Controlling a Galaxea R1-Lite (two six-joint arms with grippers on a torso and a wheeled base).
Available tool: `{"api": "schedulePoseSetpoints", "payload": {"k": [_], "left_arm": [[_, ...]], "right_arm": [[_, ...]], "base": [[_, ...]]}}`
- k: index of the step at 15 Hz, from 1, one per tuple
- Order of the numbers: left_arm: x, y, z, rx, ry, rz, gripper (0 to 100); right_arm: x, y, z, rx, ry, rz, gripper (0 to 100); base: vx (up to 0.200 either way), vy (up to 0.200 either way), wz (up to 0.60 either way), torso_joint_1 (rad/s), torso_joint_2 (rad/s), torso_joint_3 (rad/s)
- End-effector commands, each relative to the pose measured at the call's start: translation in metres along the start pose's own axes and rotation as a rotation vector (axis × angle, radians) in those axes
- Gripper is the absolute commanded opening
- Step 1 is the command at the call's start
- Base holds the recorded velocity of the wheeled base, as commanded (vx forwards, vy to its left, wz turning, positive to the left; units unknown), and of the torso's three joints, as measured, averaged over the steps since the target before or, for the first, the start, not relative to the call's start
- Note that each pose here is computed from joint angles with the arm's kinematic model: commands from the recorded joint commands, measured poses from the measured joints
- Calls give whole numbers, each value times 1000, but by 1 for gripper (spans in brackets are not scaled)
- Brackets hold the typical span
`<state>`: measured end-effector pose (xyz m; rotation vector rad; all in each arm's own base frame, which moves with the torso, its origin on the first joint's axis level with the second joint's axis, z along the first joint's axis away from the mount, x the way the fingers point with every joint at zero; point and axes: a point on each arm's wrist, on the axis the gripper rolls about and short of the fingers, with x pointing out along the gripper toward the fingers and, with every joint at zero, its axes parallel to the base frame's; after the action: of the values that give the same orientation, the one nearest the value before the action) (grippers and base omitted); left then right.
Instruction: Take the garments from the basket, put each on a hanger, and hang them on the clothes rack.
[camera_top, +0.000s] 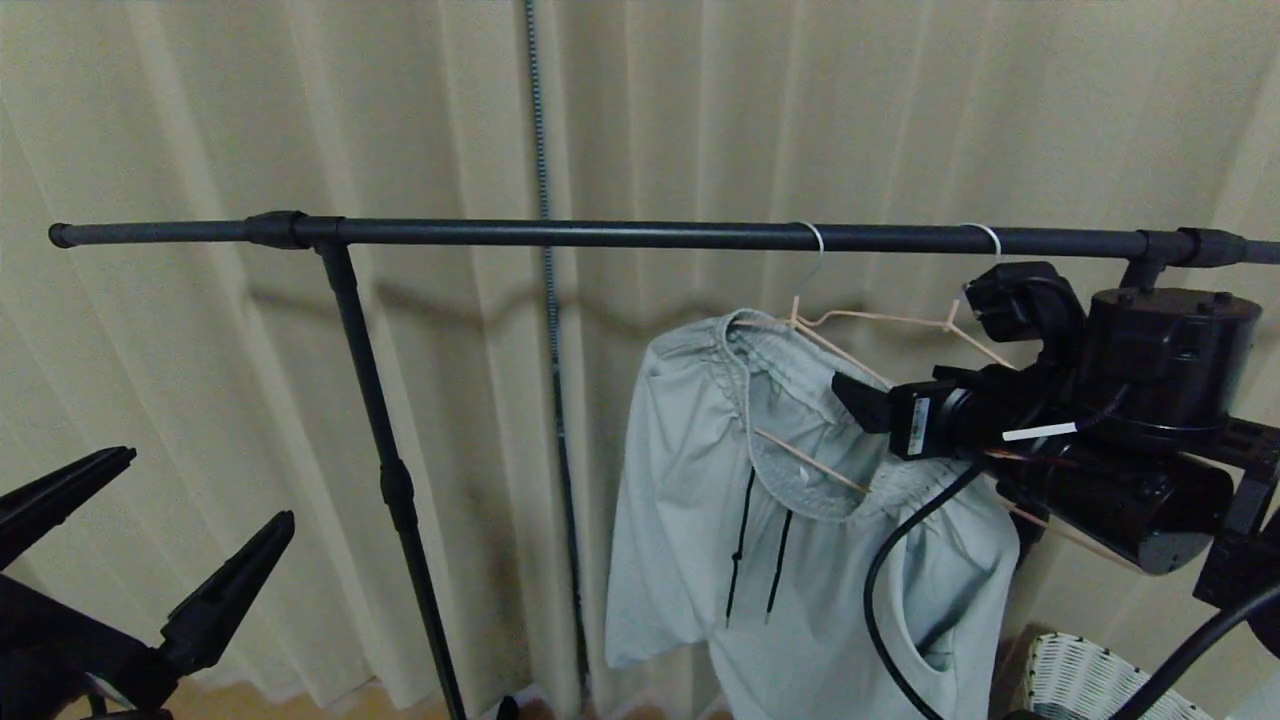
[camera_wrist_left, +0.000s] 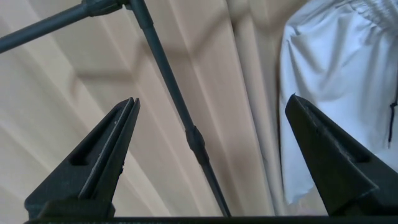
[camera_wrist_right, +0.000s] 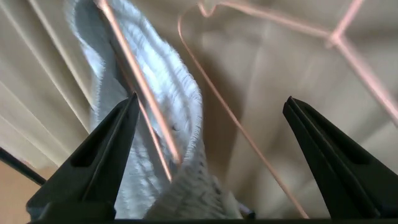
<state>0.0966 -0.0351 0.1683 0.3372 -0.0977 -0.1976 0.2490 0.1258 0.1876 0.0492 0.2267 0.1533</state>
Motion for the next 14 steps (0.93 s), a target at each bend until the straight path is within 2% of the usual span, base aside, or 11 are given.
{"api": "schedulePoseSetpoints", "payload": {"k": [1, 6, 7, 9, 10, 11, 13, 14], "left_arm": [[0, 0, 0, 0, 1, 1, 100], [1, 1, 2, -4, -3, 8, 100], [1, 1, 1, -7, 0, 17, 100], [-4, 9, -1, -30, 5, 88, 100], [-4, 9, -1, -30, 5, 88, 100], [-17, 22, -1, -32, -8, 233, 100], [-30, 29, -11, -47, 47, 358, 100], [-36, 29, -17, -95, 68, 391, 100]], "right_arm": [[-8, -3, -1, 9, -21, 14, 100], [-28, -7, -7, 31, -94, 177, 100], [-36, -9, -5, 42, -145, 207, 100], [-57, -20, -1, 52, -215, 195, 100], [-57, -20, -1, 52, -215, 195, 100], [-80, -37, 6, 30, -281, 163, 100], [-103, -56, 7, -30, -308, 109, 100], [-114, -64, 2, -37, -281, 69, 100]], "base": [[0, 0, 0, 0, 0, 0], [0, 0, 0, 0, 0, 0], [0, 0, 0, 0, 0, 0], [0, 0, 0, 0, 0, 0], [0, 0, 0, 0, 0, 0], [0, 0, 0, 0, 0, 0], [0, 0, 0, 0, 0, 0], [0, 0, 0, 0, 0, 0]]}}
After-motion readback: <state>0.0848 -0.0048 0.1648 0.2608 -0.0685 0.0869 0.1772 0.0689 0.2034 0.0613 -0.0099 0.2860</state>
